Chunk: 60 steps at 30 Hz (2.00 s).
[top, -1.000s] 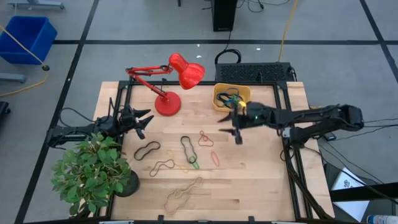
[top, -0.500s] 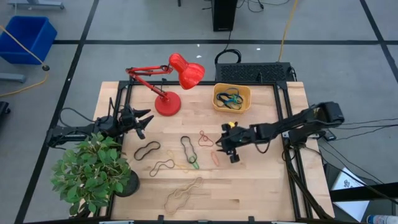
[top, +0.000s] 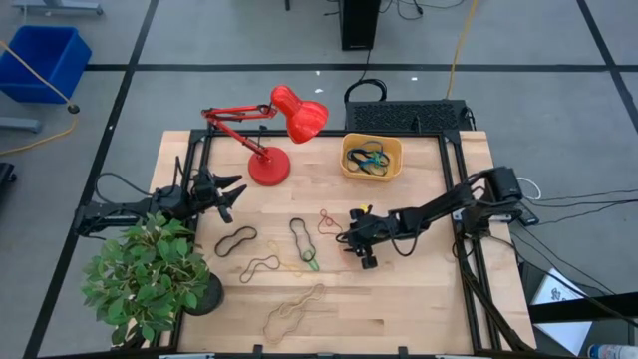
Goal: Pick and place rubber bands into bin
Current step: Put the orange rubber band into the yellow container
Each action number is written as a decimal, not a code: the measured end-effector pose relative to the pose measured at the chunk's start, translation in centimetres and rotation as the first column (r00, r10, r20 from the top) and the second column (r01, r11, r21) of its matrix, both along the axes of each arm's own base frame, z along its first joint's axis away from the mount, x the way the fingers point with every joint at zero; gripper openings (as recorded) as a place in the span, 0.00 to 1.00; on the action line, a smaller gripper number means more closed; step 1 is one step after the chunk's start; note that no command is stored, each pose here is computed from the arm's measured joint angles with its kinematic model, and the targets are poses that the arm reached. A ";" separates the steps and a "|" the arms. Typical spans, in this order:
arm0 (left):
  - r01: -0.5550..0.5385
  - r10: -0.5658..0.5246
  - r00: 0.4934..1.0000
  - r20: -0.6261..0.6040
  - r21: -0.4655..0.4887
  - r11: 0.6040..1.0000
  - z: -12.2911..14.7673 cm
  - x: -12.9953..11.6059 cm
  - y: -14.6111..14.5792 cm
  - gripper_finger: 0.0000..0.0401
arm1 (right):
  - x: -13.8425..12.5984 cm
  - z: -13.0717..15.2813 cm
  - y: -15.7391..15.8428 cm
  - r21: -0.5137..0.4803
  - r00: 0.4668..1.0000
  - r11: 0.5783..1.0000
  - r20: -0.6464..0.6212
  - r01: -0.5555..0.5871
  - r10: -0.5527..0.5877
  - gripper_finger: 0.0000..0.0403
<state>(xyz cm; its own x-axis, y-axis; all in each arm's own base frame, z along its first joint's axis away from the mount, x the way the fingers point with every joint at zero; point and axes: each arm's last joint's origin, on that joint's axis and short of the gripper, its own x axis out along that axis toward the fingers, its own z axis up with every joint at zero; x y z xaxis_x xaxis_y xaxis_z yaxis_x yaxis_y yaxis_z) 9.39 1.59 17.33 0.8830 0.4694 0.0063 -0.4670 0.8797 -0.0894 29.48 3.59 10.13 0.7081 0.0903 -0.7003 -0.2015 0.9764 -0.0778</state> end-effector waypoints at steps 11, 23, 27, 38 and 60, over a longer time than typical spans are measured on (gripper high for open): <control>0.000 0.000 1.000 -0.003 0.003 1.000 0.0 0.0 0.0 0.43 | 0.0 -0.5 0.0 0.017 1.000 1.000 -0.020 0.014 -0.013 0.21; 0.000 0.000 1.000 -0.004 0.003 1.000 0.0 0.0 0.0 0.43 | 0.0 -0.6 0.0 0.012 0.999 1.000 -0.030 0.017 -0.017 0.01; 0.000 0.000 1.000 -0.004 0.003 1.000 0.0 0.0 0.0 0.43 | 0.0 0.1 -0.1 0.031 0.999 0.999 0.004 0.041 -0.041 0.01; 0.000 0.000 1.000 -0.003 0.003 1.000 0.0 0.0 0.0 0.43 | -1.0 8.3 -1.9 0.028 0.936 0.987 0.314 0.159 -0.159 0.00; 0.000 0.000 1.000 -0.002 0.004 1.000 0.0 0.0 0.0 0.43 | -7.3 18.7 -9.2 -0.128 0.595 0.754 0.703 0.645 -0.390 0.00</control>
